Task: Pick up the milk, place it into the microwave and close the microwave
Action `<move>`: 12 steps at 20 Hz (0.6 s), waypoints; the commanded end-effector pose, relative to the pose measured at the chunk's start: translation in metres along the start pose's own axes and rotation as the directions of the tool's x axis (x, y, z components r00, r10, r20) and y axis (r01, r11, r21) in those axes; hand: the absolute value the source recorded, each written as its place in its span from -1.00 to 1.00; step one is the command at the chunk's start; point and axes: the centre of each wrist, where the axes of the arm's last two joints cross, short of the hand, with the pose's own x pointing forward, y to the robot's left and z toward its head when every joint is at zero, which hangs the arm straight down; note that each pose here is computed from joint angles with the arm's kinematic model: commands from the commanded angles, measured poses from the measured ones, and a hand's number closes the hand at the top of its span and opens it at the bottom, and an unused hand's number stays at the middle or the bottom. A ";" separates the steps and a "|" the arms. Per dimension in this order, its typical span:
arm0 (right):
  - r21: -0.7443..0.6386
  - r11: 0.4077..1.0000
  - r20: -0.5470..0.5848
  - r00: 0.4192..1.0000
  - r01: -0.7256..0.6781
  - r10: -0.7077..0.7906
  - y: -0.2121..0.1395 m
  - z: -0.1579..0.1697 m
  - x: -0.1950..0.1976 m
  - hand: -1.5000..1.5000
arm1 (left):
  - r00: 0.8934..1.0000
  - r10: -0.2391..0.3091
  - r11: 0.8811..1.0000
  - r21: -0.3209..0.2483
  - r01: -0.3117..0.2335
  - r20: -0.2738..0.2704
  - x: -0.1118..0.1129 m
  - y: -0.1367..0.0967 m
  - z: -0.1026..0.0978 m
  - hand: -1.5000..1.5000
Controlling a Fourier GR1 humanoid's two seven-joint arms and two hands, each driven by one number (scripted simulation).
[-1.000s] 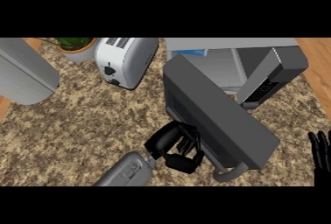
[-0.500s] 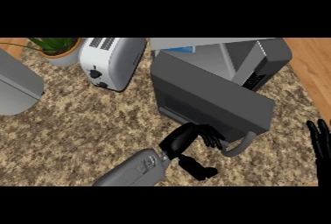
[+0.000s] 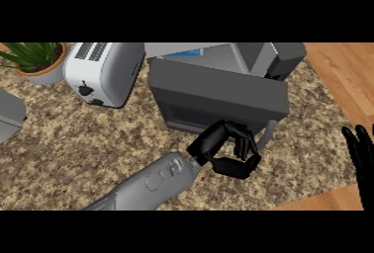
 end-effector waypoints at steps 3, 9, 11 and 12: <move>0.054 0.998 0.030 0.999 0.011 -0.012 0.000 -0.015 0.013 -1.00 | 0.998 -0.013 0.998 0.065 0.009 0.063 0.022 0.011 -0.025 1.00; 0.106 0.993 0.014 0.999 0.046 -0.048 0.002 -0.022 0.020 -1.00 | 0.998 -0.014 0.994 0.105 0.007 0.066 0.039 0.024 -0.046 1.00; 0.123 0.991 0.010 0.999 0.043 -0.045 0.000 -0.024 0.023 -1.00 | 0.998 -0.016 0.991 0.135 0.007 0.068 0.043 0.030 -0.051 1.00; 0.128 0.991 0.026 0.998 0.044 -0.048 0.000 -0.028 0.026 -1.00 | 0.998 -0.023 0.989 0.144 0.015 0.051 0.036 0.031 -0.049 1.00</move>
